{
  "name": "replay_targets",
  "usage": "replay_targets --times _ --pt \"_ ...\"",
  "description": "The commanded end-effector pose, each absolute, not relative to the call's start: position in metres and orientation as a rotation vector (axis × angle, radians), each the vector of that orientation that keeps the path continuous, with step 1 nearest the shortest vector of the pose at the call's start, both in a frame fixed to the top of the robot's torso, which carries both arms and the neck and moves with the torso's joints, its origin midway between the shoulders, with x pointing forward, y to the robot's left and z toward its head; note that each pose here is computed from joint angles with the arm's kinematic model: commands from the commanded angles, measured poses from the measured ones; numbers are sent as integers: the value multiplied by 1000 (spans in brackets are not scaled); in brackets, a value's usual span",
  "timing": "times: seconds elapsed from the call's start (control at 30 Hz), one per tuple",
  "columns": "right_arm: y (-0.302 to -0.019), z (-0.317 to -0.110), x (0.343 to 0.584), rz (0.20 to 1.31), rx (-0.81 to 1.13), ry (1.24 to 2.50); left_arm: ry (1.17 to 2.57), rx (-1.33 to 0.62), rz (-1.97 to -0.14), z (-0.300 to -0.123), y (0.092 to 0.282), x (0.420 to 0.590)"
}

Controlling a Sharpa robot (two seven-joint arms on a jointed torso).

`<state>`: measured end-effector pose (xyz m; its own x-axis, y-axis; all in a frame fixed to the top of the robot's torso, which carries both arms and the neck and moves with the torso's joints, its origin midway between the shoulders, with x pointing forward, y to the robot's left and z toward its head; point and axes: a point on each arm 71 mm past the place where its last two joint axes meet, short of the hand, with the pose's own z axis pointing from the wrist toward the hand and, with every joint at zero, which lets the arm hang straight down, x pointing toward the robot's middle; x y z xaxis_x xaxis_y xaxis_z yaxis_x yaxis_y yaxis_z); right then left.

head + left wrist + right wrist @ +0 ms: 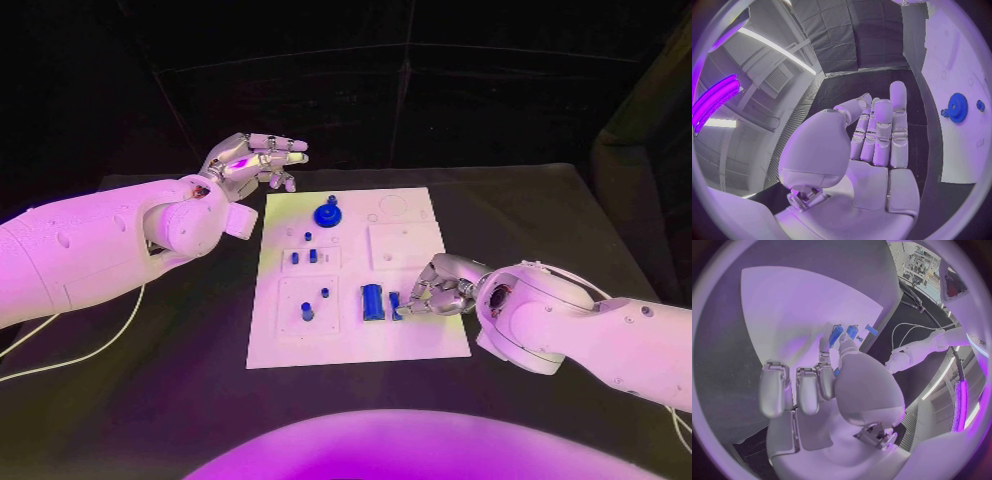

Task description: Assemble the parts on the task board

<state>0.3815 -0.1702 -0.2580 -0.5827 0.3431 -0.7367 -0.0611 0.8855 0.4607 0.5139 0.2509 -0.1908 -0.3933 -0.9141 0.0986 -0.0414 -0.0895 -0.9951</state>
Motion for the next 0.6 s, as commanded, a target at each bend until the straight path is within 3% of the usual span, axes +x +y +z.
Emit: replay_targets --times 0.03,0.6 --pt "-167 -260 382 560 173 2151 1476 -1076 -1584 -190 250 514" --pt "-155 -264 392 532 136 2116 1476 -1076 -1584 -190 250 514"
